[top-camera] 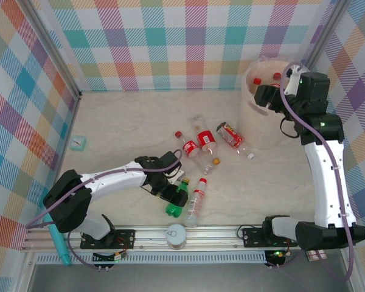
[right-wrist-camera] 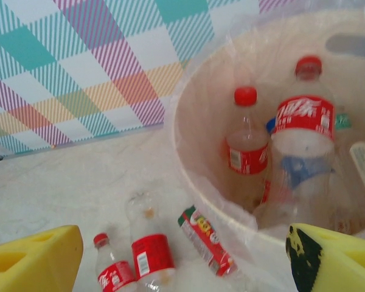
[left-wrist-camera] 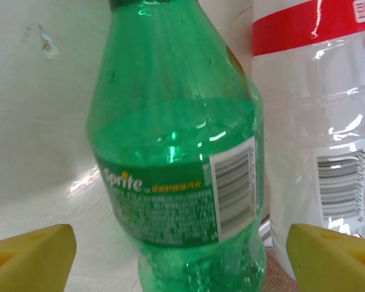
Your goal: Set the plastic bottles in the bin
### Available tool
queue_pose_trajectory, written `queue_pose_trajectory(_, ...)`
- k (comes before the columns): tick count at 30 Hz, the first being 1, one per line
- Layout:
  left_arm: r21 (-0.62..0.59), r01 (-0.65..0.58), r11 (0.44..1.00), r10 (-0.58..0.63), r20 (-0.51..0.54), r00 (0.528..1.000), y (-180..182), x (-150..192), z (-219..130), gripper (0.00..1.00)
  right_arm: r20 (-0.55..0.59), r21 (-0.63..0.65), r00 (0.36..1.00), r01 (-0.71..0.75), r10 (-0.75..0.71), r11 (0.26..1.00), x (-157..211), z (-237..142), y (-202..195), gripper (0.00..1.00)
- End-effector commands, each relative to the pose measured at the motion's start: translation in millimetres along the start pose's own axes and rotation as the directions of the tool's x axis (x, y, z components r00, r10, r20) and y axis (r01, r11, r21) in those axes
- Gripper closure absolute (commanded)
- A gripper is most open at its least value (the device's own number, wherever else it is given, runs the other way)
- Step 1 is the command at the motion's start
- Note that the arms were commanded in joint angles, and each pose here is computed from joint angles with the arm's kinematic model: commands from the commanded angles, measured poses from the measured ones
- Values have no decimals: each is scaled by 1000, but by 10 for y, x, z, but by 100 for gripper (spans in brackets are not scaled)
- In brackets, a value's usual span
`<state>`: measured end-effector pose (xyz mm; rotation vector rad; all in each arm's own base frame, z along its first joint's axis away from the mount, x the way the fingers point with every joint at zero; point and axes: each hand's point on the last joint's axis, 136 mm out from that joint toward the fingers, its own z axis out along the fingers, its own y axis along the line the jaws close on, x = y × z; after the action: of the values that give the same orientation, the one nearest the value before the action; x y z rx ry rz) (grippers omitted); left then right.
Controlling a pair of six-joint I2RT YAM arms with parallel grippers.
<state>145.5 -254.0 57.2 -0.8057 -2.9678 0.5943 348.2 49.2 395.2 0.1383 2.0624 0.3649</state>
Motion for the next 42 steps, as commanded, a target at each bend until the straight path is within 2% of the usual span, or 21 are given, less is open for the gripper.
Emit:
queue_pose_trajectory(1,14,-9,1000,9,0,1000,-33,-38,104,16,-65,-96,994,-92,86,991,292,-9,159,14)
queue_pose_trajectory(6,-27,-14,1000,14,4,1000,63,-117,235,31,-190,-244,969,-204,160,948,759,13,471,14)
queue_pose_trajectory(11,-60,-15,998,19,73,997,169,-286,91,39,-282,-290,939,-277,194,916,1070,-61,577,14)
queue_pose_trajectory(15,-93,18,995,3,220,976,349,-610,-240,42,-366,-303,907,-329,210,894,1373,-56,639,14)
queue_pose_trajectory(17,-79,31,996,-3,339,941,382,-875,-485,42,-418,-320,886,-351,201,880,1560,-1,730,14)
queue_pose_trajectory(22,4,-79,997,65,528,847,106,-1354,-975,42,-528,-410,840,-384,128,827,1890,153,1126,14)
queue_pose_trajectory(28,130,-227,965,100,617,780,-276,-1566,-1219,41,-572,-467,817,-395,71,791,2092,503,1475,18)
queue_pose_trajectory(31,187,-271,944,95,635,767,-410,-1586,-1269,40,-574,-504,816,-414,64,758,2076,661,1626,25)
queue_pose_trajectory(37,245,-327,913,87,666,741,-571,-1651,-1368,40,-614,-506,788,-437,45,744,2182,887,1742,26)
queue_pose_trajectory(42,270,-355,895,87,675,732,-646,-1697,-1404,39,-622,-502,782,-449,52,739,2222,991,1758,33)
